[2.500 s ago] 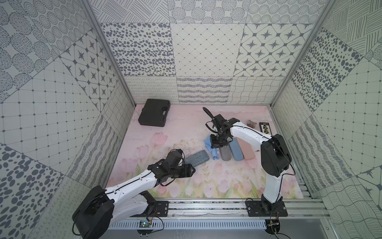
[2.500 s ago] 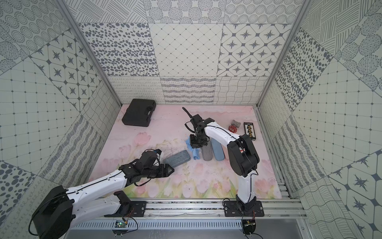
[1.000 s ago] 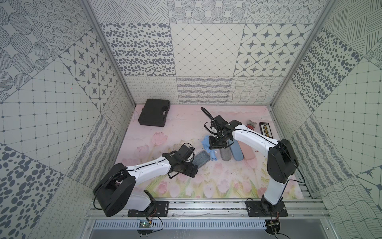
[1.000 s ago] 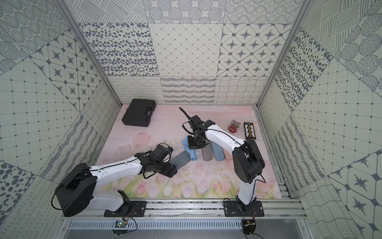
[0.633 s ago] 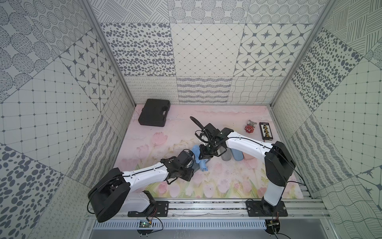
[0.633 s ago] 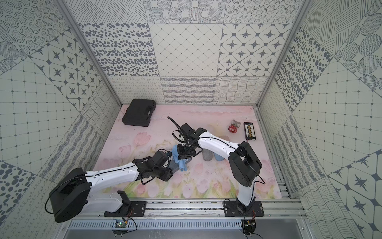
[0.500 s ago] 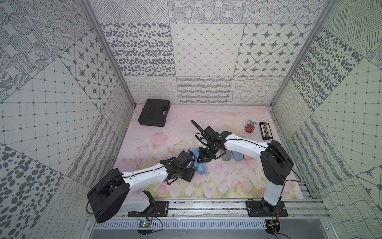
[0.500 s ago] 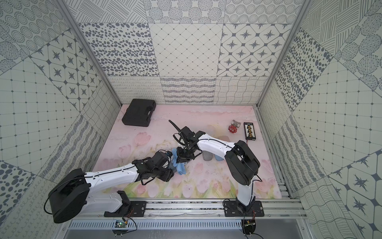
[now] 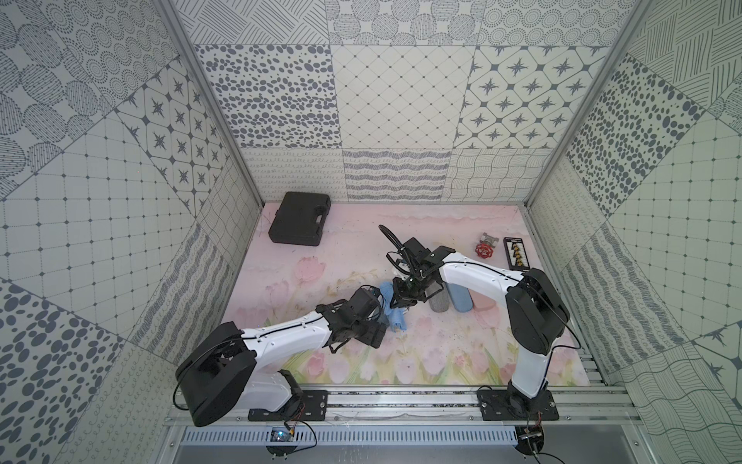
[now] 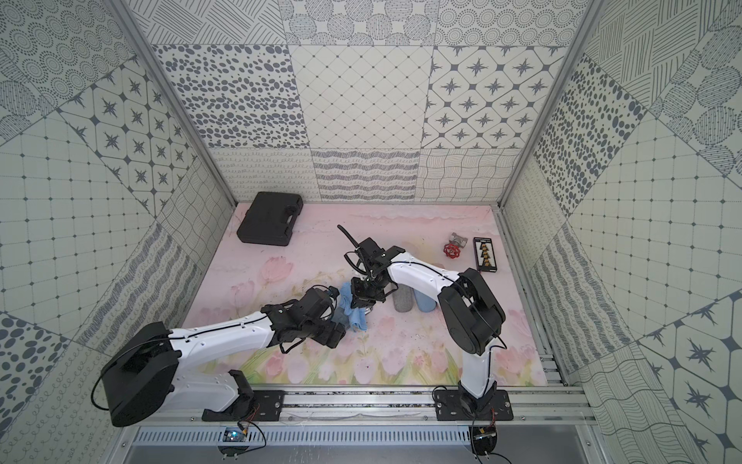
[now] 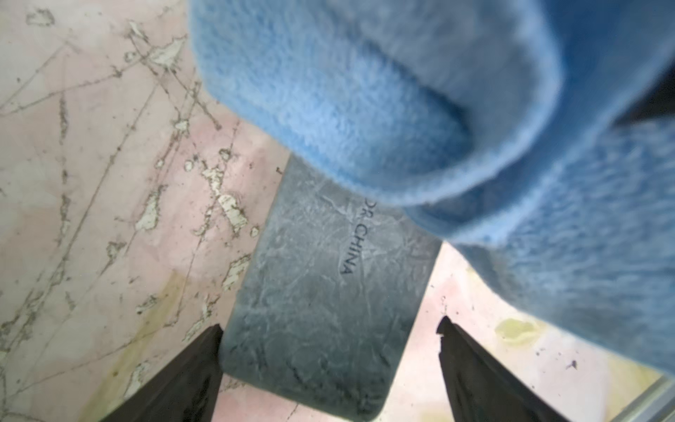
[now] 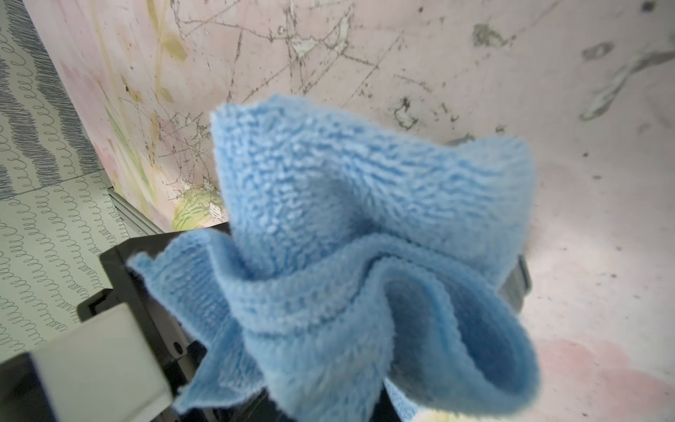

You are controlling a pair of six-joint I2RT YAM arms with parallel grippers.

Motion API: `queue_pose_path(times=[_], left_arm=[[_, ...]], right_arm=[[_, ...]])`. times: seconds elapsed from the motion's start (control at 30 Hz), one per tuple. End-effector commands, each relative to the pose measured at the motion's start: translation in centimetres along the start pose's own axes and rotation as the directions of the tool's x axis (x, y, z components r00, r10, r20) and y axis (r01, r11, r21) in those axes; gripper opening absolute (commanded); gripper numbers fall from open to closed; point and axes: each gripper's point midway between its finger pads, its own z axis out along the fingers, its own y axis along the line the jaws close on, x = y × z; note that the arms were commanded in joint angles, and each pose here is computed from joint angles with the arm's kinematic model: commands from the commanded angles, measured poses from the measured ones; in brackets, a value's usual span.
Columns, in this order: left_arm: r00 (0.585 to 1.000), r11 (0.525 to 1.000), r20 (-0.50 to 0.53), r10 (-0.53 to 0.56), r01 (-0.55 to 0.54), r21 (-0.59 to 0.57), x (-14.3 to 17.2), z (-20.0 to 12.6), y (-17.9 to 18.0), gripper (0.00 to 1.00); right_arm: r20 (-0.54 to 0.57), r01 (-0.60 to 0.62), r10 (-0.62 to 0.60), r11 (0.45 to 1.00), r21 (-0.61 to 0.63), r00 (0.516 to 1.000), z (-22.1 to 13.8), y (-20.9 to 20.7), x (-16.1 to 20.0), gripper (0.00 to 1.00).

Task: Wipe the eyeglass case
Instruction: Wipe the dirt from the eyeglass case.

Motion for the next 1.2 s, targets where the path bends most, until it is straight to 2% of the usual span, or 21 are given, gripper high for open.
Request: queue_pose_path(times=[0.0, 0.13, 0.3, 0.43, 0.5, 0.6, 0.67, 0.73, 0.8, 0.83, 0.87, 0.93, 0.97, 1.03, 1.1, 1.17], left_arm=[[0.998, 0.998, -0.021, 0.066, -0.066, 0.009, -0.4, 1.3, -0.5, 0.94], [0.996, 0.998, -0.066, 0.057, -0.056, 0.016, 0.5, 2.0, -0.6, 0.86], [0.999, 0.997, 0.004, 0.046, -0.046, 0.065, 0.1, 1.4, -1.2, 0.64], [0.998, 0.995, 0.033, 0.050, -0.053, 0.090, -0.1, 1.1, -1.6, 0.49], [0.998, 0.994, 0.032, 0.052, -0.054, 0.092, 0.1, 1.1, -1.6, 0.46], [0.998, 0.994, 0.040, 0.057, -0.060, 0.091, 0.3, 0.8, -1.8, 0.40], [0.997, 0.994, 0.054, 0.058, -0.062, 0.091, 0.4, 0.5, -2.0, 0.38], [0.996, 0.994, 0.066, 0.061, -0.066, 0.085, 0.5, 0.3, -2.1, 0.36], [0.996, 0.995, 0.069, 0.056, -0.061, 0.077, 0.8, 0.2, -2.0, 0.35], [0.996, 0.996, 0.073, 0.053, -0.058, 0.073, 0.8, 0.1, -1.9, 0.35], [0.996, 0.996, 0.073, 0.051, -0.057, 0.072, 0.9, 0.1, -1.9, 0.35], [0.996, 0.996, 0.071, 0.051, -0.056, 0.064, 1.0, 0.1, -1.8, 0.35], [0.996, 0.997, 0.069, 0.052, -0.056, 0.062, 1.1, 0.0, -1.8, 0.34], [0.996, 0.997, 0.071, 0.051, -0.055, 0.056, 1.0, -0.1, -1.7, 0.34], [0.996, 0.998, 0.079, 0.044, -0.049, 0.050, 0.8, -0.3, -1.7, 0.34], [0.995, 0.998, 0.088, 0.036, -0.040, 0.047, 0.8, -0.4, -1.6, 0.34]], right_arm=[[0.050, 0.039, -0.039, 0.999, 0.017, 0.998, -1.5, 0.4, -0.7, 0.00], [0.065, 0.045, -0.048, 0.998, 0.047, 0.997, -1.9, 0.0, -0.7, 0.00], [0.032, 0.054, -0.056, 0.997, 0.063, 0.998, -0.4, 0.5, 0.3, 0.00], [-0.046, 0.027, -0.028, 0.999, -0.035, 0.999, 2.2, 2.1, 1.8, 0.00], [-0.067, -0.037, 0.034, 0.999, -0.038, 0.997, 3.0, 0.2, 1.7, 0.00], [-0.059, -0.086, 0.093, 0.990, 0.108, 0.994, 3.0, -5.8, 0.7, 0.00], [-0.015, -0.041, 0.048, 0.948, 0.314, 0.999, 1.3, -9.8, -0.6, 0.00], [0.049, 0.036, -0.079, 0.812, 0.582, 0.996, -2.6, -12.4, -2.7, 0.00], [0.075, 0.091, -0.205, 0.695, 0.713, 0.976, -6.0, -11.7, -4.2, 0.00], [0.085, 0.107, -0.241, 0.685, 0.721, 0.967, -7.0, -10.6, -4.5, 0.00], [0.094, 0.120, -0.261, 0.698, 0.706, 0.961, -7.4, -9.4, -4.6, 0.00], [0.109, 0.165, -0.283, 0.785, 0.597, 0.953, -7.3, -5.7, -3.9, 0.00], [0.113, 0.179, -0.273, 0.838, 0.515, 0.955, -6.8, -3.9, -3.3, 0.00], [0.109, 0.173, -0.206, 0.951, 0.257, 0.972, -4.9, 0.4, -1.5, 0.00], [0.071, 0.122, -0.125, 0.992, 0.041, 0.990, -3.1, 3.3, 0.2, 0.00], [0.025, 0.060, -0.058, 0.993, -0.104, 0.998, -1.4, 4.8, 1.3, 0.00]])
